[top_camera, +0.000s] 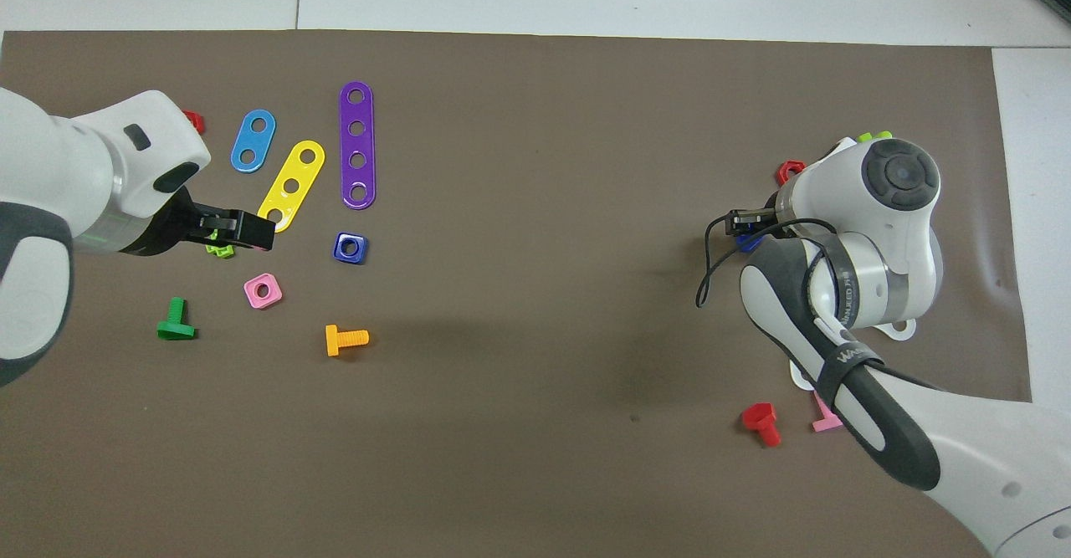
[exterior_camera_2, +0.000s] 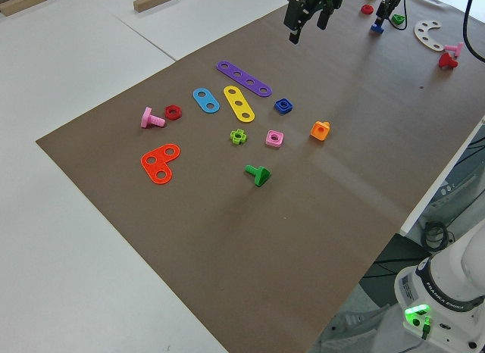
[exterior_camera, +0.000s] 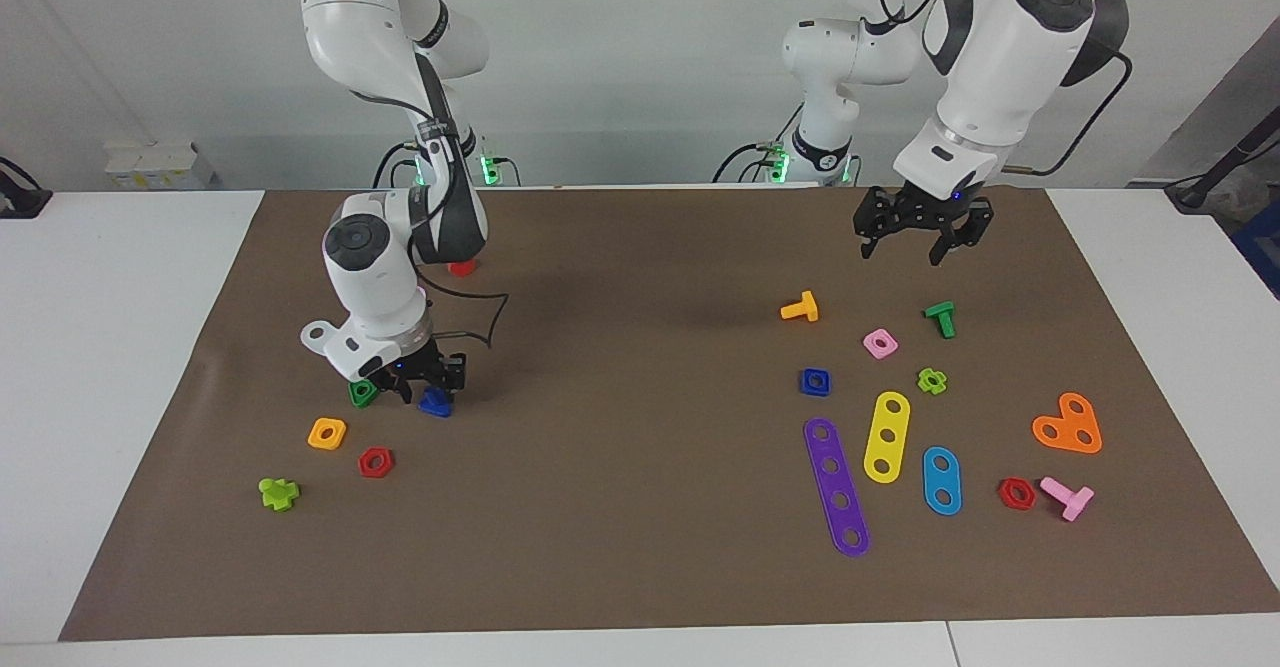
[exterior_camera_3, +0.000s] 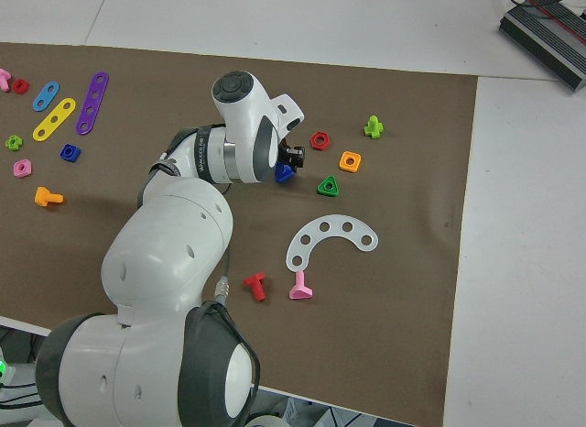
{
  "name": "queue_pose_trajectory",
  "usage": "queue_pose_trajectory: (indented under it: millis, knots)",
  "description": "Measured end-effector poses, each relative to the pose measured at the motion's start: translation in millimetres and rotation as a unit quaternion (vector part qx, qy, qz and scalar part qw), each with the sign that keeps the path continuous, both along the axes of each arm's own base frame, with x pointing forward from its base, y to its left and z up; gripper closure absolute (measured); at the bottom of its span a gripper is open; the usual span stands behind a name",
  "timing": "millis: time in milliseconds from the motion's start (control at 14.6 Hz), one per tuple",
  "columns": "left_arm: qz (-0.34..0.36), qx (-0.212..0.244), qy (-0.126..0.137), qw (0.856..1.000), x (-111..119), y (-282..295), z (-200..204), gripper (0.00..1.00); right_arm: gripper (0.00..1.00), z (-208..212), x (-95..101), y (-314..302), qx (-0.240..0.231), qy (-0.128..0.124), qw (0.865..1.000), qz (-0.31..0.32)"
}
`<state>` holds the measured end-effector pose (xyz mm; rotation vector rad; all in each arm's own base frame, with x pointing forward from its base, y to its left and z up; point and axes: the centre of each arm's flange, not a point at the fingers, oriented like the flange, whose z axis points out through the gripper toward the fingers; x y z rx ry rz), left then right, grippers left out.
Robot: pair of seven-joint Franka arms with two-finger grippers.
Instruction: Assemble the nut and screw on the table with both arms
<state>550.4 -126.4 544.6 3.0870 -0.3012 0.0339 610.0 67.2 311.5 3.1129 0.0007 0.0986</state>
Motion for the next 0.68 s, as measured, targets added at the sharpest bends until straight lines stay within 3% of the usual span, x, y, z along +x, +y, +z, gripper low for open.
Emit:
queue_pose_trajectory:
  millis: [205, 410, 684]
  knots:
    - [-0.006, 0.003, 0.008, 1.000, 14, -12, -41, 0.04, 0.36, 0, -0.5, 2, 0.000, 0.000, 1.000, 0.002]
    - [-0.007, 0.004, 0.009, 1.000, 15, -14, -84, 0.06, 0.69, -2, -1.3, 2, 0.000, 0.002, 1.000, 0.002]
    - [-0.005, 0.003, 0.002, 1.000, 6, -12, -124, 0.06, 0.81, 1, -1.6, 3, 0.000, 0.001, 1.000, 0.002]
